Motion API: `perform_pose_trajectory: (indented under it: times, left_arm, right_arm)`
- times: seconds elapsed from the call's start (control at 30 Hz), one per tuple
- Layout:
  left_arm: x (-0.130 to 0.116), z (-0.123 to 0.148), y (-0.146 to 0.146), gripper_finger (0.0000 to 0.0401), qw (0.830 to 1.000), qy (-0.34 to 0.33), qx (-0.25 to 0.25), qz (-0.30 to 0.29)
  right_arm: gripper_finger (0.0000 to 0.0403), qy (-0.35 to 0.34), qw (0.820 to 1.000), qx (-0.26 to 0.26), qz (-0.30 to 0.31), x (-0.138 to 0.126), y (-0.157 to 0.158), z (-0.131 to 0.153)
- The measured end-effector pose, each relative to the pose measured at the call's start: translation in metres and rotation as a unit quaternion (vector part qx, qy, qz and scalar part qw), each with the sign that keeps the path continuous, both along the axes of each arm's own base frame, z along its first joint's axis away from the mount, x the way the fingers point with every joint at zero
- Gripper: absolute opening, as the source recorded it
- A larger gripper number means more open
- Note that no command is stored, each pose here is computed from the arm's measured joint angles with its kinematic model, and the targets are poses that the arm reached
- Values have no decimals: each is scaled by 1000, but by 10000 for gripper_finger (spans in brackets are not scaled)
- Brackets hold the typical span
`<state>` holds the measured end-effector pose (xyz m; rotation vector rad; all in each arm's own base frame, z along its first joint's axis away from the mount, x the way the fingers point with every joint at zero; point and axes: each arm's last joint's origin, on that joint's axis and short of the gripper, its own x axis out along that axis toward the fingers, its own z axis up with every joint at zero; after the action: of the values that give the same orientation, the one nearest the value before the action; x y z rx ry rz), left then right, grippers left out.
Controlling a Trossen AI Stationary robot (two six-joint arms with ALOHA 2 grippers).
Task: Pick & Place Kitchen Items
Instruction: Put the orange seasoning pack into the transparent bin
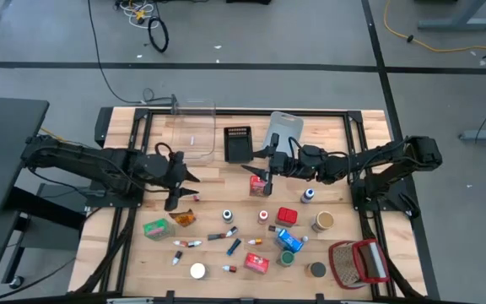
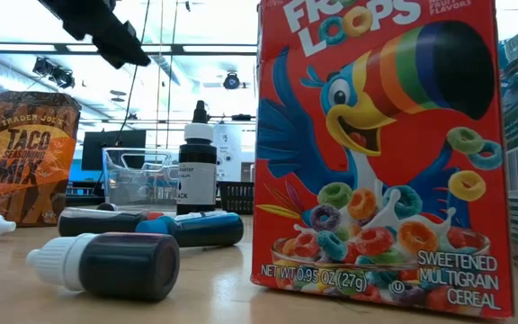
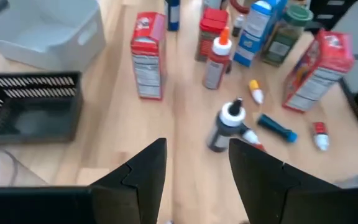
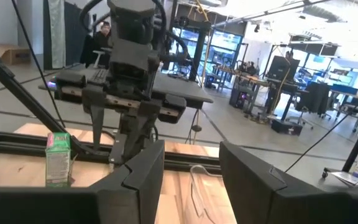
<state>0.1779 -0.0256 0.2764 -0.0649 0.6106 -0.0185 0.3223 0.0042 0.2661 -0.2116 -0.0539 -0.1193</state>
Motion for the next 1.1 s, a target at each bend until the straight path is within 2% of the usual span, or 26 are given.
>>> perform_pose_trajectory:
  times: [0.2, 0.4, 0.6, 0.83, 1.1]
  left_arm:
    - [-6, 0, -1, 183, 998, 44, -36, -11]
    - [-13, -17, -1, 183, 992, 109, -61, 4]
    - [-11, -36, -11, 183, 987, 107, -116, -33]
    - [-15, -49, -20, 183, 983, 122, -137, -32]
    - [-19, -53, -29, 183, 984, 130, -116, -22]
  right_arm:
    - [165, -2, 1000, 14, 0, 0, 0, 0]
    - [165, 2, 1000, 15, 0, 0, 0, -1]
    - [165, 5, 1000, 23, 0, 0, 0, -1]
    - [165, 3, 999, 41, 1, 0, 0, -1]
    - [165, 3, 999, 41, 1, 0, 0, -1]
